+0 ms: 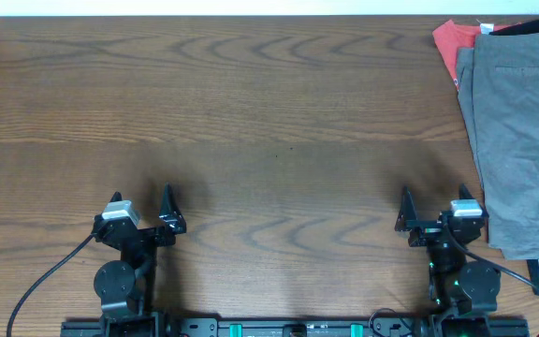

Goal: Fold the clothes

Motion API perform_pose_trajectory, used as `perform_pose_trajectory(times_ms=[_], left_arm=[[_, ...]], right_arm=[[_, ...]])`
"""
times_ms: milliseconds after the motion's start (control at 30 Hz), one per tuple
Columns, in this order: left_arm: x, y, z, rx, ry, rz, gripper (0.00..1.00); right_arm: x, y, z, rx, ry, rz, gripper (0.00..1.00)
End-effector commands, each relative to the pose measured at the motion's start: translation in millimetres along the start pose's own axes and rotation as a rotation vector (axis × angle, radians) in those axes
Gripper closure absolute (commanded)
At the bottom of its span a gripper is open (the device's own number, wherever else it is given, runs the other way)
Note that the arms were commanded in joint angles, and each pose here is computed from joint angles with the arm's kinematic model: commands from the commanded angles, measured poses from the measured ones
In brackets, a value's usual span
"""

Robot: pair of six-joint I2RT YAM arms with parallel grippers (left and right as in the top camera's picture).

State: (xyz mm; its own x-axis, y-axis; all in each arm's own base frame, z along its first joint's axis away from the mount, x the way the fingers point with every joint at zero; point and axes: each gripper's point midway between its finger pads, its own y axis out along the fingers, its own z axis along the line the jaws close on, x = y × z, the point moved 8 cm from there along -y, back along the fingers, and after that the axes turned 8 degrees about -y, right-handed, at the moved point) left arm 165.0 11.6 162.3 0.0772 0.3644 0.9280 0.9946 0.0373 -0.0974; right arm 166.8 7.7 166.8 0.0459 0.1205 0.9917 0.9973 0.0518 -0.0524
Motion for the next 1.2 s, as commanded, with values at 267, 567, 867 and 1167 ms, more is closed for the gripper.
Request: perform_pose_trajectory(times_ms=[267,567,867,1167], left_arm=[[-11,1,3,0.002,0.009,0.048,0.02],[-11,1,3,0.002,0.009,0.048,0.02],[-11,1,3,0.002,0.009,0.048,0.02],[-11,1,3,0.002,0.009,0.048,0.02]], right_arm=[[9,-34,70,0.884,0.633,0.190,0.01],[62,-42,61,0.929,0.746,-0.058,0.01],[135,-48,39,0.742,0.553,-0.328,0.01],[202,28,-1,0.268,0.183,0.040,0.01]])
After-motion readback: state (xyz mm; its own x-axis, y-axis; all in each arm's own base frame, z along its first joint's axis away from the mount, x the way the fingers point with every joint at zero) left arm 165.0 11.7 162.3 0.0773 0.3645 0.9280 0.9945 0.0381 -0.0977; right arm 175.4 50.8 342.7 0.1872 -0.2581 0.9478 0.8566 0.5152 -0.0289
